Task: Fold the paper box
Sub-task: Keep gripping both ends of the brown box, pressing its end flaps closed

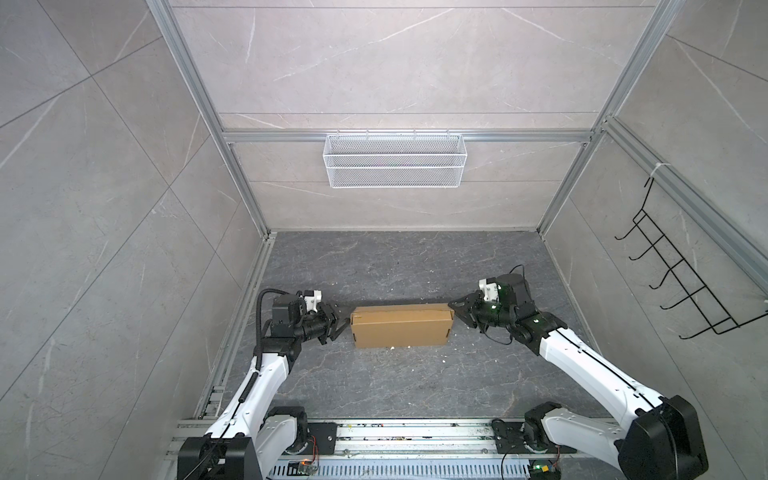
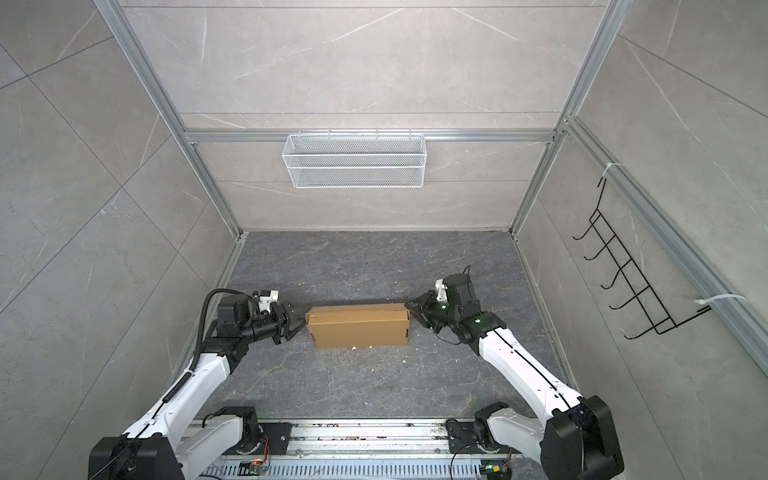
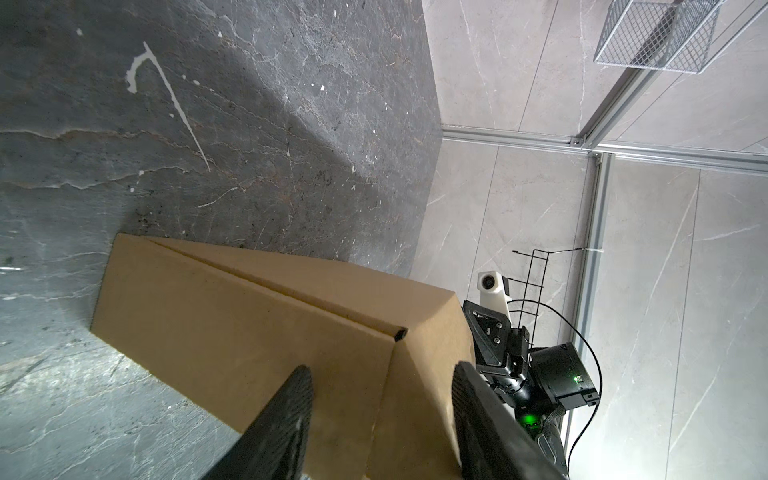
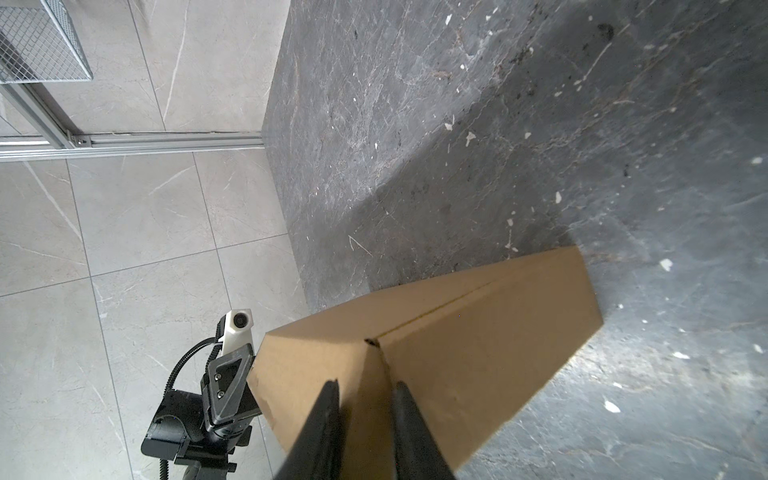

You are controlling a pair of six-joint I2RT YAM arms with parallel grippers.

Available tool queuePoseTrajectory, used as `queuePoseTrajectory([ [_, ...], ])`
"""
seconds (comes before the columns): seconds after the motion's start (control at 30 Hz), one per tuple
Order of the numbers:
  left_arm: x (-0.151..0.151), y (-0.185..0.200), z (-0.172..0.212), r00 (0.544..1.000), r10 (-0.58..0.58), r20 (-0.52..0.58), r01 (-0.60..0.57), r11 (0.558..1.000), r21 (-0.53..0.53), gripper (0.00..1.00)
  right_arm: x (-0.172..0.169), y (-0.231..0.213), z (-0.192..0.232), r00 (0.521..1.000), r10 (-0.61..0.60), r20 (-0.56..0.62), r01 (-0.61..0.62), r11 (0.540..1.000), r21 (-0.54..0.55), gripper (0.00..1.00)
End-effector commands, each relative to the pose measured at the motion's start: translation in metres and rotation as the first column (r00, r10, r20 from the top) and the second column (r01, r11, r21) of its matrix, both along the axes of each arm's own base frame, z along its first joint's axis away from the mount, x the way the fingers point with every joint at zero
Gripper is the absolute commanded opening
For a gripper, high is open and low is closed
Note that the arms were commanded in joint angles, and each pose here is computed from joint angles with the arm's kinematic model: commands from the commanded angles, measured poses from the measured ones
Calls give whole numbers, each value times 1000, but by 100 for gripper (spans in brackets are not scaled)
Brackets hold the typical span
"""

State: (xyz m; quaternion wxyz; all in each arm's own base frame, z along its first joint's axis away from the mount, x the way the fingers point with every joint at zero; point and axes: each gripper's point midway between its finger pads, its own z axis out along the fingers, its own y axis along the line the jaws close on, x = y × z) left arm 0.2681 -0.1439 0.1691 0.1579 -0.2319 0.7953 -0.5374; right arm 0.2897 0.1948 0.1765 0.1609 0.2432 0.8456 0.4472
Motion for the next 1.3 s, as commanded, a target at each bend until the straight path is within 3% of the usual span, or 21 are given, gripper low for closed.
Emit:
queuePoseTrajectory([
  [0.0,0,-7,17,997,-50,58,52,998,-31,56,-32,-8,-58,976,2,-216,-27,993,-111,25],
  [0.47,-5,-8,-4,996,-89,15,89,996,5,48,-33,-9,-65,974,6,-226,-35,992,-123,23],
  [0.83,0,-6,11,996,-77,44,77,997,19,48,-37,-13,-74,974,19,-225,-56,985,-161,21],
  [1.03,0,-6,25,994,-76,74,74,997,27,58,-38,-12,-76,974,26,-224,-66,983,-172,21],
  [1.27,-4,-8,40,989,-90,120,89,996,10,62,-37,-11,-78,973,26,-230,-67,983,-173,21],
])
